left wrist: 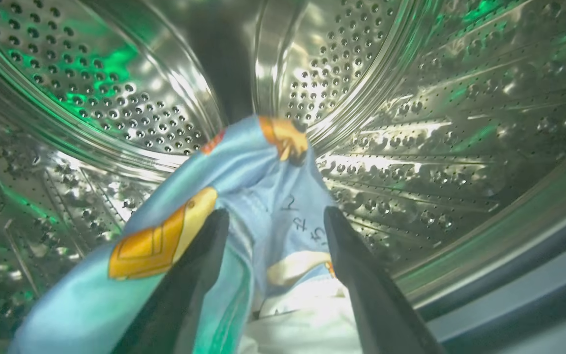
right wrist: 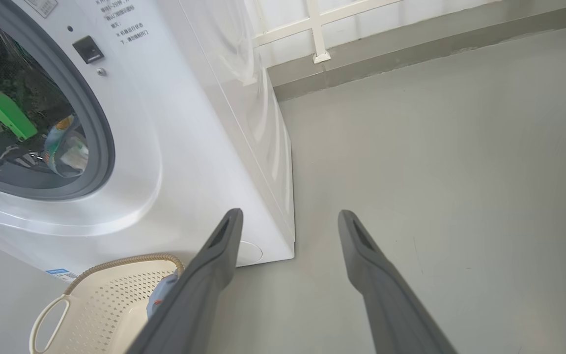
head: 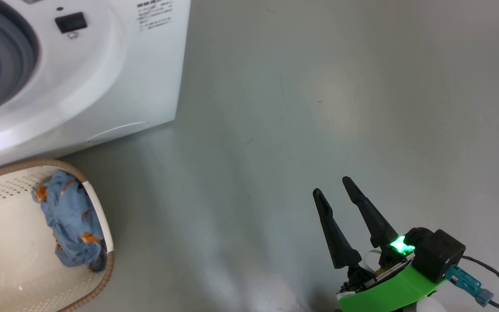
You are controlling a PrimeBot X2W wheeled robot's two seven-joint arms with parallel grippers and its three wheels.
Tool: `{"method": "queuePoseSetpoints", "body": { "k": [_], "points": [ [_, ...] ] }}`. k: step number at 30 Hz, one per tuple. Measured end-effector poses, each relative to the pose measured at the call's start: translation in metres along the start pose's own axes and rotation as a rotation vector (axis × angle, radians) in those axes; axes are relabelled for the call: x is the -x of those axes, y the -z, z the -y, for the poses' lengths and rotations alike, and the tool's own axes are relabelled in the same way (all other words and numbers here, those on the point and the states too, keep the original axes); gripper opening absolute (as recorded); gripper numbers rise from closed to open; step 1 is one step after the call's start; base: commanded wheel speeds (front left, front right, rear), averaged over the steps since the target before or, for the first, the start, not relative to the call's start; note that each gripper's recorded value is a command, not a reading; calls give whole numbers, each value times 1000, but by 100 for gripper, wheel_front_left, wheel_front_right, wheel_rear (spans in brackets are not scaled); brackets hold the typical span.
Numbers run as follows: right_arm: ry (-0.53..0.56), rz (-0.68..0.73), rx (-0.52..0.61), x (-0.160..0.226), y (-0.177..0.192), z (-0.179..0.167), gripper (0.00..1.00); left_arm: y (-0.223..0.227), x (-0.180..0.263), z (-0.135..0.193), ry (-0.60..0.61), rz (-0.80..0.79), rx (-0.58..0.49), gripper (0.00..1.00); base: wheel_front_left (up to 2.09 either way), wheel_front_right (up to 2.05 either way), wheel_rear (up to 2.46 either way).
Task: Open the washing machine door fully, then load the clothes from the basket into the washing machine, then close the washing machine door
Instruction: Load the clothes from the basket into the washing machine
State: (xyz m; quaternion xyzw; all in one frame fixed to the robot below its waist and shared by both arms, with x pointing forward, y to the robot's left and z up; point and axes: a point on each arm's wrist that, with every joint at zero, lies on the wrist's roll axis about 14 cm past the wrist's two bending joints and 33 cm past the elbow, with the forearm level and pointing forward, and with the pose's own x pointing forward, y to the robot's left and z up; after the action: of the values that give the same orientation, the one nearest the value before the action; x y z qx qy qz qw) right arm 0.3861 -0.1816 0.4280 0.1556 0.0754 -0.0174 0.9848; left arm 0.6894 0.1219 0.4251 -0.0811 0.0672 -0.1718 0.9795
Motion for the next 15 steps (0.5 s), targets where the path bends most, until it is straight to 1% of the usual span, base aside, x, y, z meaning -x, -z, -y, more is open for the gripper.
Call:
{"method": "queuePoseSetpoints", "body": {
  "k": [3, 6, 15],
  "points": [
    [-7, 0, -3, -1, 1, -2, 100, 12, 6, -6, -19, -50, 4, 100, 0, 0, 0],
    [-13, -1, -6, -2, 1, -3, 100, 19, 10, -6, -13, -86, -8, 100, 0, 0, 0],
    [-27, 0, -11, -7, 3, -6, 100, 9, 17, -6, -13, -53, 52, 100, 0, 0, 0]
  ]
}}
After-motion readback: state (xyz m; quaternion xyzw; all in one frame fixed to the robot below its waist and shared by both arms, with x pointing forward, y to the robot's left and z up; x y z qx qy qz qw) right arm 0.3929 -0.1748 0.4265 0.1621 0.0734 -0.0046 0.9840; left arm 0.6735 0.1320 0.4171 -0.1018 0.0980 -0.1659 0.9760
